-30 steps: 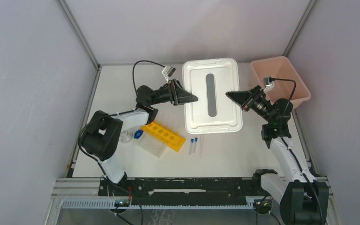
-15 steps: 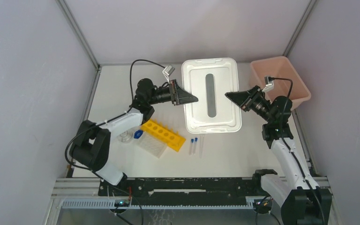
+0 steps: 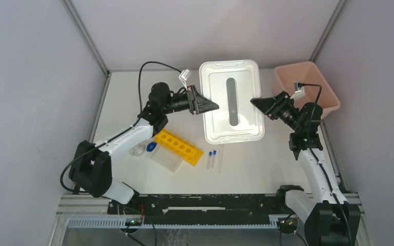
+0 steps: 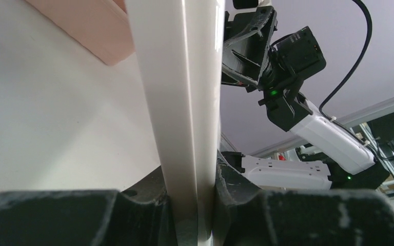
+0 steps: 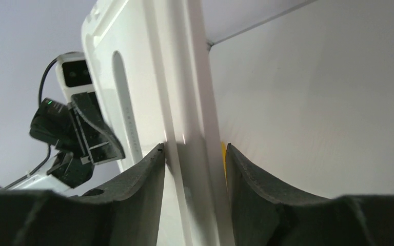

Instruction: Organize the chemistry lab equipment

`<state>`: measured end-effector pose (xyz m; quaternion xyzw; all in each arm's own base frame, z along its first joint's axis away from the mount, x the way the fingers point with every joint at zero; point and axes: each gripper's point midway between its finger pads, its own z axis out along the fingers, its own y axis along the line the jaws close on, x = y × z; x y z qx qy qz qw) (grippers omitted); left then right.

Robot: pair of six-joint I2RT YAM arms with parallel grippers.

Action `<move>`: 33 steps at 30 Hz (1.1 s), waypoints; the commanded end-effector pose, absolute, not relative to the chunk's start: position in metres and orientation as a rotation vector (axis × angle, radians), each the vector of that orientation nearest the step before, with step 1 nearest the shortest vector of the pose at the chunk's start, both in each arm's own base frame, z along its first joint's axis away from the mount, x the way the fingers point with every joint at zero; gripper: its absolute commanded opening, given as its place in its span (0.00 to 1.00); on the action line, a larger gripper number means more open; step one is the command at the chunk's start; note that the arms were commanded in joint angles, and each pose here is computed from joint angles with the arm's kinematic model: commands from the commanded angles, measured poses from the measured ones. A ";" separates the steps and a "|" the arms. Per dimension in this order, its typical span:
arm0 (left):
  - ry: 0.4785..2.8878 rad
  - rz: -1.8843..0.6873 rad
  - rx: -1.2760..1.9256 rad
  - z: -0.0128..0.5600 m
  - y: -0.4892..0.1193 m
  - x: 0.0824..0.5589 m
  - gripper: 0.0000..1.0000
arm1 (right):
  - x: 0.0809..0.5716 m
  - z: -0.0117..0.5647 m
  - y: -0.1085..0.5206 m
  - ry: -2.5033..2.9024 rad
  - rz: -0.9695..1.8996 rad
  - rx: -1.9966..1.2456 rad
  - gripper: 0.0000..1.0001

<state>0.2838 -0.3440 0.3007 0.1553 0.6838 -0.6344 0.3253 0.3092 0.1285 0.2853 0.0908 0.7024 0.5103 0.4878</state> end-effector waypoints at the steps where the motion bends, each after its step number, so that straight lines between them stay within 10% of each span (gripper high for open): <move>1: 1.527 -1.486 0.377 0.379 -0.322 0.311 0.00 | 0.324 0.294 0.104 1.660 1.146 0.252 0.52; 33: 1.502 -0.852 -0.046 0.407 -0.220 0.367 0.00 | 0.436 0.228 -0.025 2.118 -0.294 0.379 0.54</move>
